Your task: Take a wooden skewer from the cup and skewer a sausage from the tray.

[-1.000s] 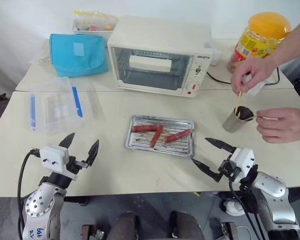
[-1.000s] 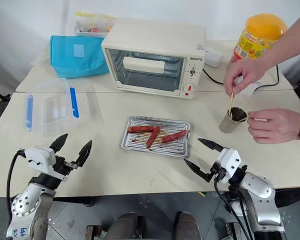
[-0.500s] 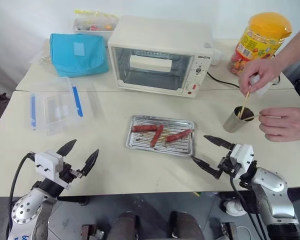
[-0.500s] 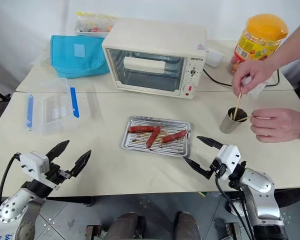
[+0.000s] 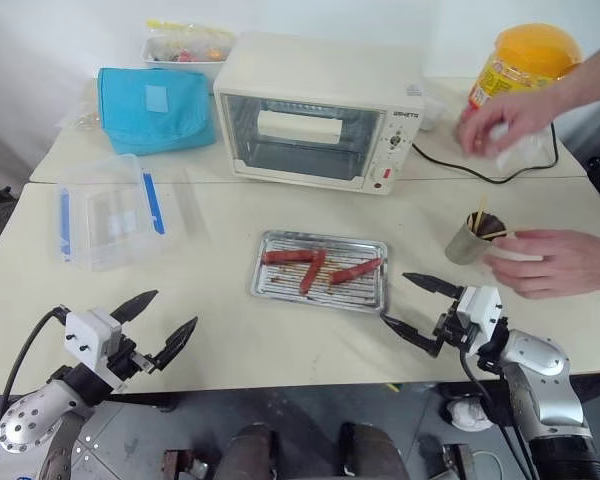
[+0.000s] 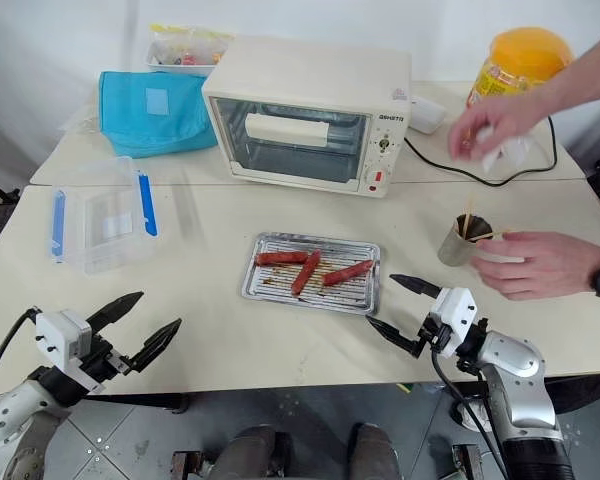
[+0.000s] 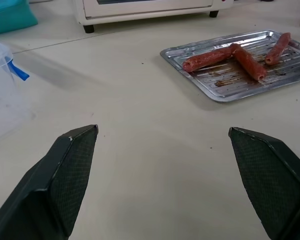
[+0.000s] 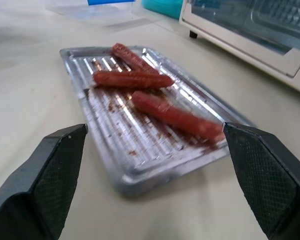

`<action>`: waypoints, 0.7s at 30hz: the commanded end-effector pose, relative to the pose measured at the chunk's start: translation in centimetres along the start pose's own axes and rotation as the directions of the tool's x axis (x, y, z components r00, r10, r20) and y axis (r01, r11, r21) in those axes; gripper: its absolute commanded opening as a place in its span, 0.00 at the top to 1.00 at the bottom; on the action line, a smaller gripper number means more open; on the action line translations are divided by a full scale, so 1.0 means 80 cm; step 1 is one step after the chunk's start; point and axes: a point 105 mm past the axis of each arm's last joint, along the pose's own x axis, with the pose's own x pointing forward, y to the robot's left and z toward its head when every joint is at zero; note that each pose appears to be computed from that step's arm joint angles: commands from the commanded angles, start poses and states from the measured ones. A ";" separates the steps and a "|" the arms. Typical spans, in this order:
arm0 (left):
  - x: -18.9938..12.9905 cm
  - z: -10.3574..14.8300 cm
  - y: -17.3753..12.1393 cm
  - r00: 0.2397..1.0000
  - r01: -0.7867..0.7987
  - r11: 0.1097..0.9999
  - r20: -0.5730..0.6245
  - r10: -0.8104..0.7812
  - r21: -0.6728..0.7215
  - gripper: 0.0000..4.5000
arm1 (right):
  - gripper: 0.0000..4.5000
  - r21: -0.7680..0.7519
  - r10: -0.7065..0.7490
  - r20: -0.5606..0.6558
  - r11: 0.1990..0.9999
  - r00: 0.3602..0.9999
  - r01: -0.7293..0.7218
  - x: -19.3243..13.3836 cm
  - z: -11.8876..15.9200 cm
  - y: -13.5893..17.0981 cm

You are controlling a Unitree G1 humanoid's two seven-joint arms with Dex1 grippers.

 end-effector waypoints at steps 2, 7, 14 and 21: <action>-0.006 0.015 -0.002 1.000 0.004 0.999 0.025 -0.006 0.051 0.02 | 0.00 -0.018 0.017 0.024 1.000 1.000 -0.017 0.001 0.009 0.001; -0.005 0.012 -0.003 0.999 -0.015 1.000 0.034 0.015 0.011 0.02 | 0.00 -0.019 0.018 0.036 1.000 0.999 -0.018 0.007 0.015 0.005; 0.005 0.014 0.000 0.998 0.007 1.000 0.056 -0.007 -0.001 0.02 | 0.00 -0.043 -0.007 0.051 0.999 0.999 0.009 0.015 0.016 -0.002; -0.001 0.006 -0.007 0.999 0.047 0.999 -0.010 -0.047 0.010 0.02 | 0.00 -0.041 0.032 0.068 0.999 0.997 -0.029 0.026 0.015 -0.002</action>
